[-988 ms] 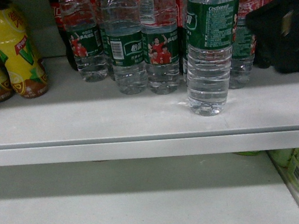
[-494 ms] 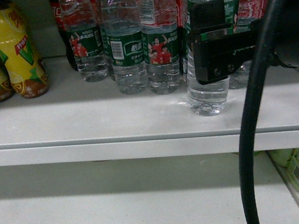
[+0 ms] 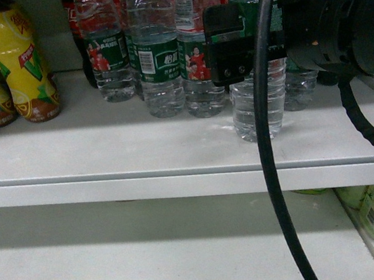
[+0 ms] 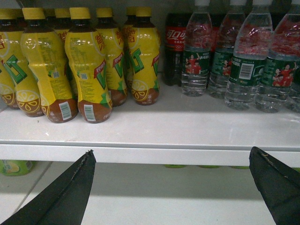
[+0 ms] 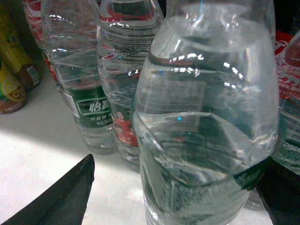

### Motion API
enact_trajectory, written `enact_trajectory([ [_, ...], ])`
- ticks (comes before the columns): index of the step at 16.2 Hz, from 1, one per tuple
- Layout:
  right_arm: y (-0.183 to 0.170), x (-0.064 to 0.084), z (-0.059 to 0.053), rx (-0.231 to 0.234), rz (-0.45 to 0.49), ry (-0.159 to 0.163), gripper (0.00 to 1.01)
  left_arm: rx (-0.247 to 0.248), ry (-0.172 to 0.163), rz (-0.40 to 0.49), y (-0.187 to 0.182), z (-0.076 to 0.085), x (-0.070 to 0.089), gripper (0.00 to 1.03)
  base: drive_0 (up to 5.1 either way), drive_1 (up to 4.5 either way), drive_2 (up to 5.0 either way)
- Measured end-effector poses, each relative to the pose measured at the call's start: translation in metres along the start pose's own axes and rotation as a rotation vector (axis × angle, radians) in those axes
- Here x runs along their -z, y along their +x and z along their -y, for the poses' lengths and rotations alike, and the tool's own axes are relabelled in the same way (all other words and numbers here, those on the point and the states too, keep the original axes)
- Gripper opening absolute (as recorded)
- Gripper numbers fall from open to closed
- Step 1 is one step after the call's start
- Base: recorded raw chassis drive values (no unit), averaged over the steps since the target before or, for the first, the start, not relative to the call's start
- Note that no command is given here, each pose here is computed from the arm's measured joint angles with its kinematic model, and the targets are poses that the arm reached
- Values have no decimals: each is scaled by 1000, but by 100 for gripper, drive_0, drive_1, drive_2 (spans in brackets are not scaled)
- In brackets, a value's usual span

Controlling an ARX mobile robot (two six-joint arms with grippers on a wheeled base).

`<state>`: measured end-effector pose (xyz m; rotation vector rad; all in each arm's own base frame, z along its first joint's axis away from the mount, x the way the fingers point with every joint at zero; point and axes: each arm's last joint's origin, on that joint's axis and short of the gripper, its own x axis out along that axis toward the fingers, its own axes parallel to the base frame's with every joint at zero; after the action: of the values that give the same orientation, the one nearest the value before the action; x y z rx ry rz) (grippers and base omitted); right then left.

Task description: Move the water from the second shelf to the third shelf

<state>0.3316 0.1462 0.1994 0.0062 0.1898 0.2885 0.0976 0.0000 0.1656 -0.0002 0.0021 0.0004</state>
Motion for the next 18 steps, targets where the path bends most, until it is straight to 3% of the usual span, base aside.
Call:
enact_trajectory([
  [7,21,-13,6,59,58,-1,98,0,0,0,0,0,0,98,0,0,0],
  [9,26,-9,6,66,42,-26,98,0,0,0,0,0,0,98,0,0,0],
  [13,34,-5,6,82,25,-34,98,0,0,0,0,0,0,98,0,0,0],
  [18,37,-6,5,94,11,-30,48,0,0,0,0,0,0,98,0,0,0],
])
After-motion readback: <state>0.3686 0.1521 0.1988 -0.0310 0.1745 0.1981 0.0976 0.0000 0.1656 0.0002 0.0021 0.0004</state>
